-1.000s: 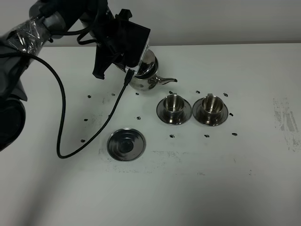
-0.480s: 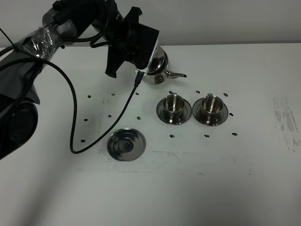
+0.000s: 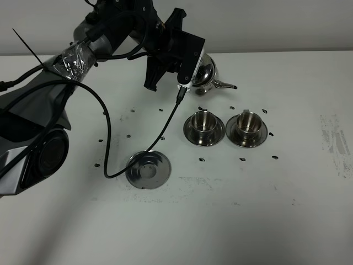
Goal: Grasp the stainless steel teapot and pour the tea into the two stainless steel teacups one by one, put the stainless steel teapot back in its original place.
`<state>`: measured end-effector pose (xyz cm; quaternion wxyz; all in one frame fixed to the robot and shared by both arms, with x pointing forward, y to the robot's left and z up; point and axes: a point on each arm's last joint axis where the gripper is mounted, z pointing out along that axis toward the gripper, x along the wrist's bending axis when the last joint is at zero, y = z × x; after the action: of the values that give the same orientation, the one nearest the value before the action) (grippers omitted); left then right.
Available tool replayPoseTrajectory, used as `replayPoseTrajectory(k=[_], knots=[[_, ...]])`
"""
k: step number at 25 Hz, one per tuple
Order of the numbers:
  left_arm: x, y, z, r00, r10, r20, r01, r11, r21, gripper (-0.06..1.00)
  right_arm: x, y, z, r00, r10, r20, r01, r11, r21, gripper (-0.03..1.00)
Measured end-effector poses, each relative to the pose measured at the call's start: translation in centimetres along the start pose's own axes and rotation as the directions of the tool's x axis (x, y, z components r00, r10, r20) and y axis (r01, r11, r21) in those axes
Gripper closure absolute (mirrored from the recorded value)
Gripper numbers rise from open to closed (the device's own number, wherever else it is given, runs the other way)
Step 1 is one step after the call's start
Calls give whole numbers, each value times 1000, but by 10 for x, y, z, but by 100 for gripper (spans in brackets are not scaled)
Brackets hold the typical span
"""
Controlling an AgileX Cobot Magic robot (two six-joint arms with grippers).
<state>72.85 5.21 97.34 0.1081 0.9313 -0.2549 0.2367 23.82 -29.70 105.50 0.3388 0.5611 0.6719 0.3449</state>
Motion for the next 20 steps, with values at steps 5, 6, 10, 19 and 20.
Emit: replayPoseTrajectory(k=[5,6,10,19,20], knots=[[-1,8,11,999,35,-7,-35,999,-25,76,-2,0,0,1000,-10,18,10,1000,2,38],[-1,9,11,999,39,-17,-40,999,-26,76,-2,0,0,1000,-10,18,10,1000,2,38],[1,13,12,998,48,-37,-49,998,-27,76,-2,0,0,1000,-13,24,13,1000,3,38],[3,16,12,996,72,-51,-73,997,-27,76,-2,0,0,1000,-14,27,14,1000,3,38],[3,16,12,996,74,-55,-76,997,-27,76,-2,0,0,1000,-14,27,14,1000,3,38]])
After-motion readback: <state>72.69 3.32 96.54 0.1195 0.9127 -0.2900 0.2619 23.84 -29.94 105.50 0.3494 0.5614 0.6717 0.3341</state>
